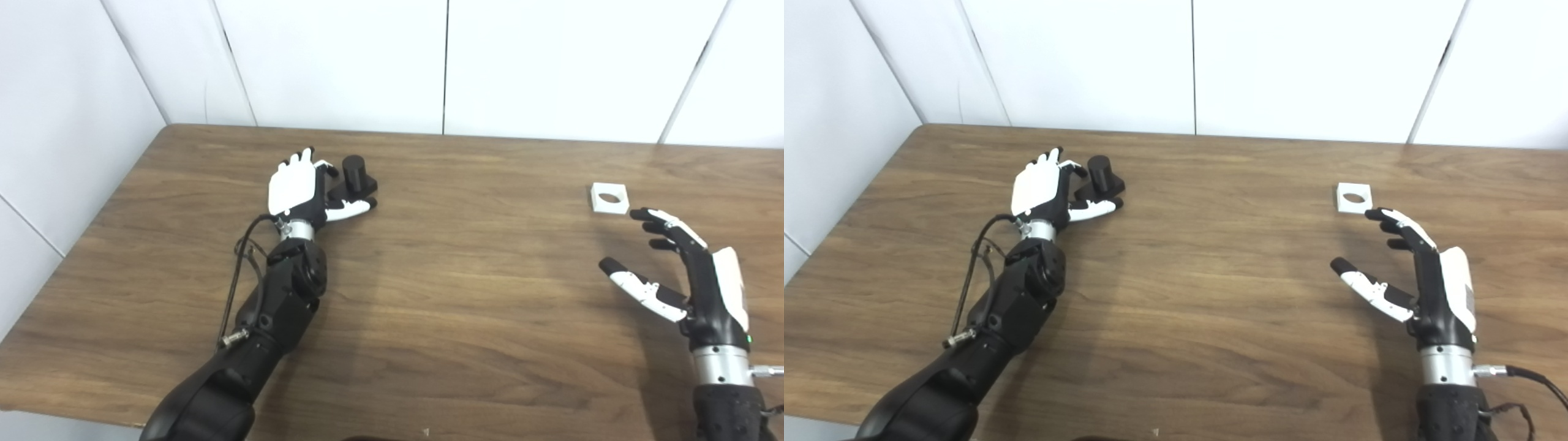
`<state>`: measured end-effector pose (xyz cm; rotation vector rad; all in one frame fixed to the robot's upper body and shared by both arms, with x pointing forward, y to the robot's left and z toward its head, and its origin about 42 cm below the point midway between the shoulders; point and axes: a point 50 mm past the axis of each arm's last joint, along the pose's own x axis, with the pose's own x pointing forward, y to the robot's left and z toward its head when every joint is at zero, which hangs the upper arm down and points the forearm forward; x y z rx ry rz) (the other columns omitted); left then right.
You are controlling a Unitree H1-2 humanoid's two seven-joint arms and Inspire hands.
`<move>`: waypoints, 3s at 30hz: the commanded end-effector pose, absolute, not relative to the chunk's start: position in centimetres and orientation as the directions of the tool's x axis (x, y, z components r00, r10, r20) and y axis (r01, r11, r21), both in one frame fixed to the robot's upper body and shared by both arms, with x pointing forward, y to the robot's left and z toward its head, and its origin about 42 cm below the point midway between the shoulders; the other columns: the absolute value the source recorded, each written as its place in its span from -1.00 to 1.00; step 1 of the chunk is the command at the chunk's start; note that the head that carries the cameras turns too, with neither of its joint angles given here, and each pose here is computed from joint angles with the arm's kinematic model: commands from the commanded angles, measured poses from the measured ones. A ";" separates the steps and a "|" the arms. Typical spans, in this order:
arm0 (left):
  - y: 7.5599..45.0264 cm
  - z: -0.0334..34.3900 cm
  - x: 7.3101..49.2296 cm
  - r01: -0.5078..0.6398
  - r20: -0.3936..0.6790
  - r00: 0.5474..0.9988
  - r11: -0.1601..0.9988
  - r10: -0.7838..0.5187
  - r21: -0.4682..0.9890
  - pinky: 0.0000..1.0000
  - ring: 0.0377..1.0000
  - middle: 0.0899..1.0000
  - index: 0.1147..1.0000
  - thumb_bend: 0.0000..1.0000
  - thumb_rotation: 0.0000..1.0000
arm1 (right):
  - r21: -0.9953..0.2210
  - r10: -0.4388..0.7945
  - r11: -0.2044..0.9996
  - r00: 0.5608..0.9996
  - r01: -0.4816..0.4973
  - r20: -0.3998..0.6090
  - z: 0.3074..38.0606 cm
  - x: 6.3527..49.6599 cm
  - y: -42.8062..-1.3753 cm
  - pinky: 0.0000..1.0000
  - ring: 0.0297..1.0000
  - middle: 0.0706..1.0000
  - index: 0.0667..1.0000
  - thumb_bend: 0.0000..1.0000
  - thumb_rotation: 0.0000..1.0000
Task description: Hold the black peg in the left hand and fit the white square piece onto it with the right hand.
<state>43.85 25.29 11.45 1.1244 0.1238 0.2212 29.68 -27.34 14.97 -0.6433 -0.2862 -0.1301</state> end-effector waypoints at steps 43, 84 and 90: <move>25.0 12.2 45.4 -0.217 0.134 0.972 0.519 0.193 0.827 1.00 0.98 0.80 -0.16 0.03 -0.83 | -0.523 -0.053 0.807 0.915 0.275 0.400 16.9 29.3 -27.3 0.40 0.53 0.61 0.45 0.27 0.07; 14.1 11.1 35.0 0.161 -0.020 0.982 0.772 -0.189 0.615 1.00 1.00 0.89 -0.16 0.03 -0.81 | -0.538 -0.056 0.793 0.914 0.286 0.403 17.9 28.9 -26.8 0.48 0.60 0.62 0.44 0.27 0.07; 13.1 11.1 33.9 0.175 -0.028 0.980 0.784 -0.198 0.596 1.00 1.00 0.90 -0.15 0.03 -0.81 | -0.540 -0.055 0.792 0.915 0.284 0.400 18.1 28.8 -26.9 0.47 0.60 0.62 0.45 0.27 0.07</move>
